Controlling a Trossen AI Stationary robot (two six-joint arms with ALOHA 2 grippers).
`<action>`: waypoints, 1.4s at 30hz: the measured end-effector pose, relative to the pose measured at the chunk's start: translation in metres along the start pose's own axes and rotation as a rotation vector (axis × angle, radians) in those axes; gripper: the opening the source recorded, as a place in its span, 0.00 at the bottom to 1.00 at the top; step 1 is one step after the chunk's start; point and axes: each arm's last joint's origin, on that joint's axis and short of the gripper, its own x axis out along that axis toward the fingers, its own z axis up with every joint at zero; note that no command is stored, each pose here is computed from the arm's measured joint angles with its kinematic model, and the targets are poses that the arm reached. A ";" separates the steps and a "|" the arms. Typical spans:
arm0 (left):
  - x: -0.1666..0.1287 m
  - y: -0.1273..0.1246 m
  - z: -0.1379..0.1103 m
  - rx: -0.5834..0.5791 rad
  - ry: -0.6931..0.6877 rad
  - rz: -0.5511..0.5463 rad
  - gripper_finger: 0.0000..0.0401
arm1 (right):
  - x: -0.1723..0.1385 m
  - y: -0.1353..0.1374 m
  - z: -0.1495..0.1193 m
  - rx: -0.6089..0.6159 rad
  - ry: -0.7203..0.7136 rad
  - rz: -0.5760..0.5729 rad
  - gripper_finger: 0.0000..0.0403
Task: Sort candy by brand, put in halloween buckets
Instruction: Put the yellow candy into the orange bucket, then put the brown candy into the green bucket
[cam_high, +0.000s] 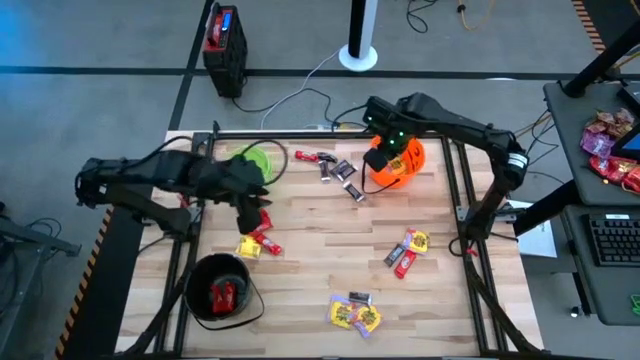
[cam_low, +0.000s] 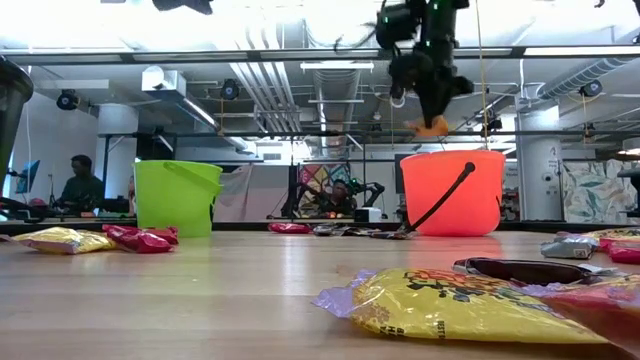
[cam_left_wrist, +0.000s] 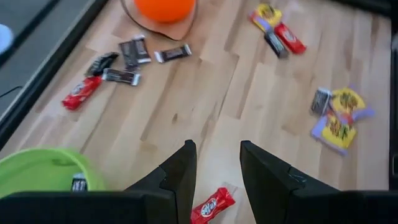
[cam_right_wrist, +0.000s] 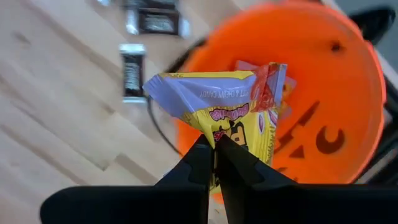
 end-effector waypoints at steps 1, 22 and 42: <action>0.005 0.001 0.002 0.019 0.014 -0.005 0.27 | 0.004 -0.001 0.000 0.010 0.007 -0.006 0.03; 0.046 0.004 0.019 0.121 0.060 -0.004 0.27 | 0.027 -0.017 -0.001 0.062 0.023 -0.111 0.37; 0.035 0.013 0.020 0.359 0.031 -0.095 0.27 | -0.042 0.125 -0.152 0.394 0.167 0.208 0.44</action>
